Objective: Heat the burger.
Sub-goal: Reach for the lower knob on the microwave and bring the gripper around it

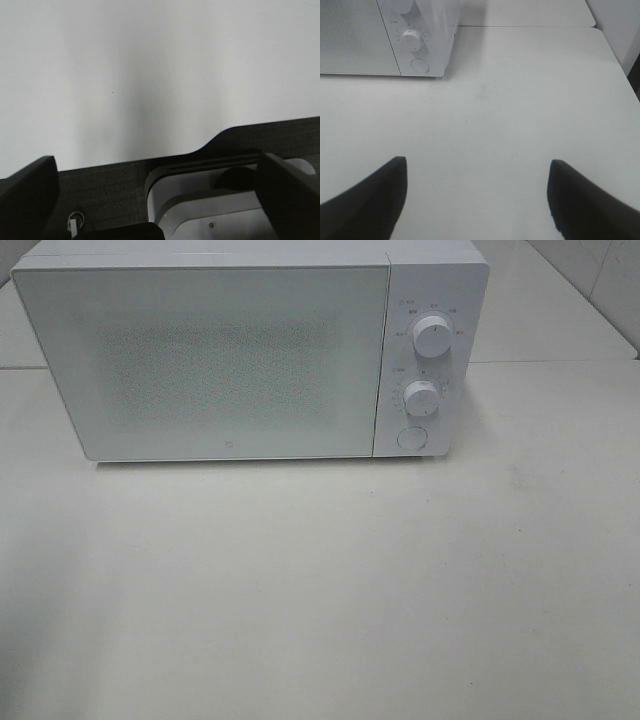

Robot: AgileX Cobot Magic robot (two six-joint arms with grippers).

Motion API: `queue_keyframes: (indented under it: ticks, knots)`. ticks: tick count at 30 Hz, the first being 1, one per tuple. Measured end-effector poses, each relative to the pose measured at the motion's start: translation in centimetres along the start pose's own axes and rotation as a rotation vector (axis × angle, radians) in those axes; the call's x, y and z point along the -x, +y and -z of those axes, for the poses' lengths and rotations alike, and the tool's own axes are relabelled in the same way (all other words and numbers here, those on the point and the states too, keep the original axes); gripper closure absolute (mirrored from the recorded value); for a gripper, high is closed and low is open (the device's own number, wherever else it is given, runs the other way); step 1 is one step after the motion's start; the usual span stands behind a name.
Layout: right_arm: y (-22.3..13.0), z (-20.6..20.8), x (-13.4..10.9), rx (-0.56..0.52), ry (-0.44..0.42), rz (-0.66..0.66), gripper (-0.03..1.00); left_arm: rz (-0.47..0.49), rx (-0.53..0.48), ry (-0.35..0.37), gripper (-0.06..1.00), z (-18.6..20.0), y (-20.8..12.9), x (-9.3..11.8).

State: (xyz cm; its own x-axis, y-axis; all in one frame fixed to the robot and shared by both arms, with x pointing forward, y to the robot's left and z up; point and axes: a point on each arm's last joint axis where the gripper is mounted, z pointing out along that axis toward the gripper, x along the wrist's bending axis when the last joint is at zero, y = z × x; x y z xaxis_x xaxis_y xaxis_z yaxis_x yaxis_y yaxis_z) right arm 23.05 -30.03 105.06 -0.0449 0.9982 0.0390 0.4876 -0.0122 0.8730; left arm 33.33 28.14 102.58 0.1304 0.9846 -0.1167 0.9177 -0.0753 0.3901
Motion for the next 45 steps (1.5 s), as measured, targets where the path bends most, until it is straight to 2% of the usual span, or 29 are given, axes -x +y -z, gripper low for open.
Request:
queue_keyframes:
  ticks: [2,11,14,15,16,18,19,20,22,29,45]
  knots:
    - [0.0,0.0,0.0,0.000,0.000,0.000,0.21,0.006,0.070,0.003,-0.04,0.9,-0.6,0.1]
    - [0.0,0.0,0.0,0.000,0.000,0.000,0.21,-0.014,0.243,0.021,-0.04,3.1,-2.3,0.1]
    - [0.0,0.0,0.0,0.000,0.000,0.000,0.21,-0.025,0.340,0.019,-0.04,4.1,-3.5,0.2]
    - [0.0,0.0,0.0,0.000,0.000,0.000,0.21,-0.025,0.340,0.019,-0.04,4.1,-3.5,0.2]
    - [0.0,0.0,0.0,0.000,0.000,0.000,0.21,-0.030,0.397,0.015,-0.04,4.6,-4.1,0.3]
    - [0.0,0.0,0.0,0.000,0.000,0.000,0.21,-0.032,0.427,0.012,-0.04,4.9,-4.5,0.4]
    - [0.0,0.0,0.0,0.000,0.000,0.000,0.21,-0.038,0.486,0.006,-0.04,5.4,-5.3,0.5]
    - [0.0,0.0,0.0,0.000,0.000,0.000,0.21,-0.038,0.486,0.006,-0.04,5.4,-5.3,0.5]
    - [0.0,0.0,0.0,0.000,0.000,0.000,0.21,-0.046,0.558,0.005,-0.04,6.0,-6.3,0.5]
    - [0.0,0.0,0.0,0.000,0.000,0.000,0.21,-0.061,0.686,0.000,-0.04,6.9,-8.2,0.6]
    - [0.0,0.0,0.0,0.000,0.000,0.000,0.21,-0.062,0.703,-0.007,-0.04,7.0,-8.4,0.7]
